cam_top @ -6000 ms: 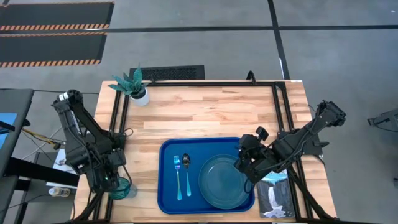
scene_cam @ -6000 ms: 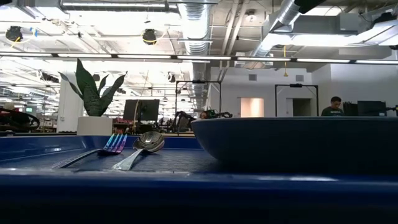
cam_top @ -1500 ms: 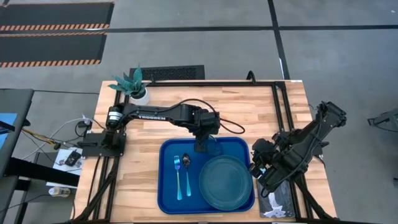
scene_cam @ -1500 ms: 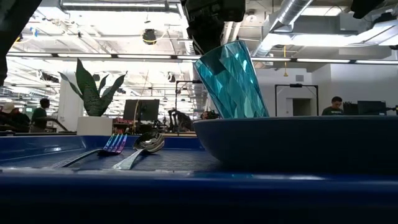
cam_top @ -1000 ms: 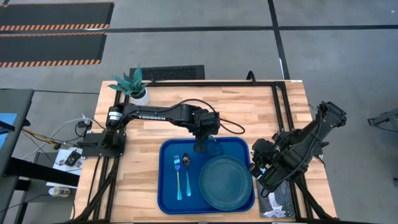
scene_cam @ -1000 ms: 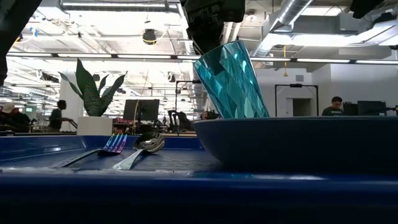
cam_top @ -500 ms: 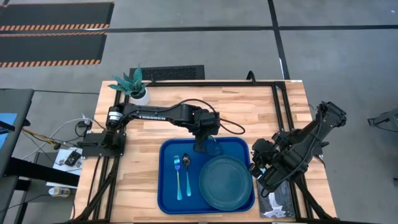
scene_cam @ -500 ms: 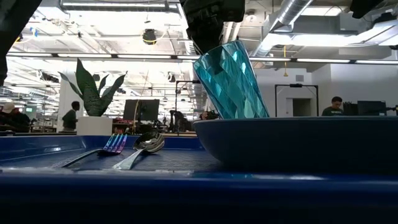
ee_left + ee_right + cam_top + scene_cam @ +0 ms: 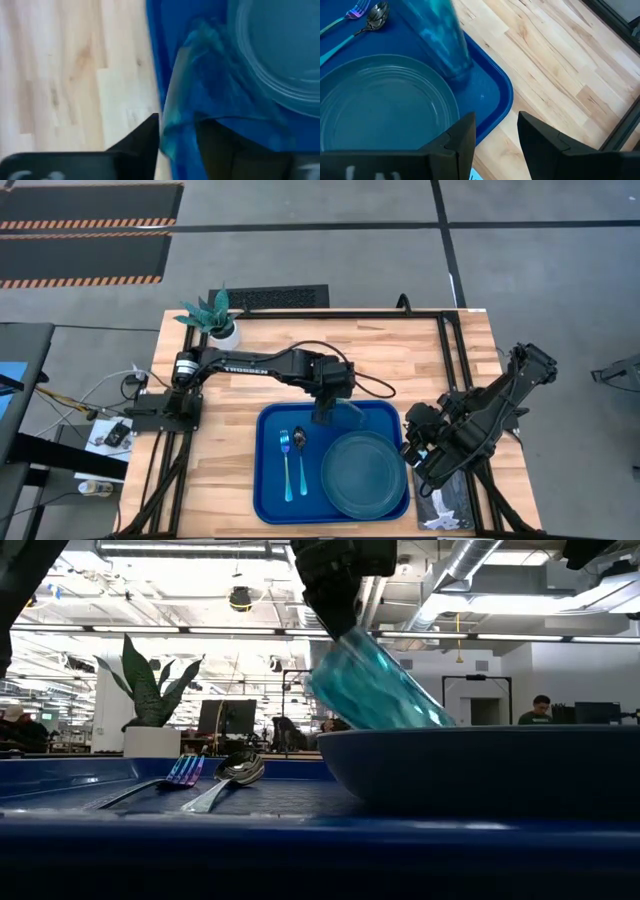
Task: Pick and place plate/cup/fork/spoon on tray
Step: Put the blue cup on the blue tray
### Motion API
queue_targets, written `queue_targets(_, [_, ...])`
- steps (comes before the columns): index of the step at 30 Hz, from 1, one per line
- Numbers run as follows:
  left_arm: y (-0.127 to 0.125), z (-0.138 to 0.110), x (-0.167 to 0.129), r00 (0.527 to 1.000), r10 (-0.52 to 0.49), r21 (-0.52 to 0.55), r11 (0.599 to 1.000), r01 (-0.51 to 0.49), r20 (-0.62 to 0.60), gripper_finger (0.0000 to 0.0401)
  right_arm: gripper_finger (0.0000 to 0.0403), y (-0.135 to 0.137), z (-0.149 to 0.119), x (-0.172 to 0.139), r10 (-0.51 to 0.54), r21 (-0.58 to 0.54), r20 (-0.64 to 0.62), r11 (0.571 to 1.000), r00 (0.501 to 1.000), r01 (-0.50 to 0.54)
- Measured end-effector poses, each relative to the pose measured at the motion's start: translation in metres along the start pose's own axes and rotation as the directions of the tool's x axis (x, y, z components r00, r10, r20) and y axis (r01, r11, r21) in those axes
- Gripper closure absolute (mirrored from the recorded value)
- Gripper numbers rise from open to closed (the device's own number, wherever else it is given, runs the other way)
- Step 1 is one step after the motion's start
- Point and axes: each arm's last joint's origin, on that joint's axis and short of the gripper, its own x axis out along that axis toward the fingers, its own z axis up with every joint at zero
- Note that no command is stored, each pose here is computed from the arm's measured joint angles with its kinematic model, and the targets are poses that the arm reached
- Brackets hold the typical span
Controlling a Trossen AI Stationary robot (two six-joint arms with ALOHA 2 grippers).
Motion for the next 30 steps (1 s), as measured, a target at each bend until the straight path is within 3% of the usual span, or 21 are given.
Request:
queue_targets(8, [0.005,0.009,-0.01,0.994,0.089,-0.016,0.996,-0.088,0.065,0.0222,0.0234,0.0,0.0,0.0,0.0,0.0,0.0,1.0,1.0,0.0])
queue_targets(12, [0.007,0.013,-0.022,0.991,0.11,0.01,0.994,-0.111,0.075,0.0216,0.0234,0.0,0.0,0.0,0.003,0.003,0.0,1.0,1.0,-0.003])
queue_targets(15, [0.006,0.006,-0.025,0.995,0.103,0.092,0.99,-0.103,0.001,0.022,0.0234,0.001,0.0,0.0,0.006,0.005,0.001,1.0,1.0,-0.006])
queue_targets(18, [0.01,0.002,-0.021,0.998,0.063,0.085,0.994,-0.061,-0.02,0.0223,0.0234,0.001,0.0,0.0,0.007,0.006,0.001,1.0,1.0,-0.007])
queue_targets(25, [0.03,-0.032,-0.002,0.996,-0.005,-0.006,1.0,0.004,-0.085,0.0224,0.0234,0.002,0.0,0.0,0.021,0.016,0.002,1.0,1.0,-0.021])
queue_targets(30, [0.04,-0.069,-0.009,0.997,0.06,-0.095,0.994,-0.055,0.05,0.0224,0.0234,0.002,-0.002,0.003,0.008,0.006,0.001,1.0,1.0,-0.008])
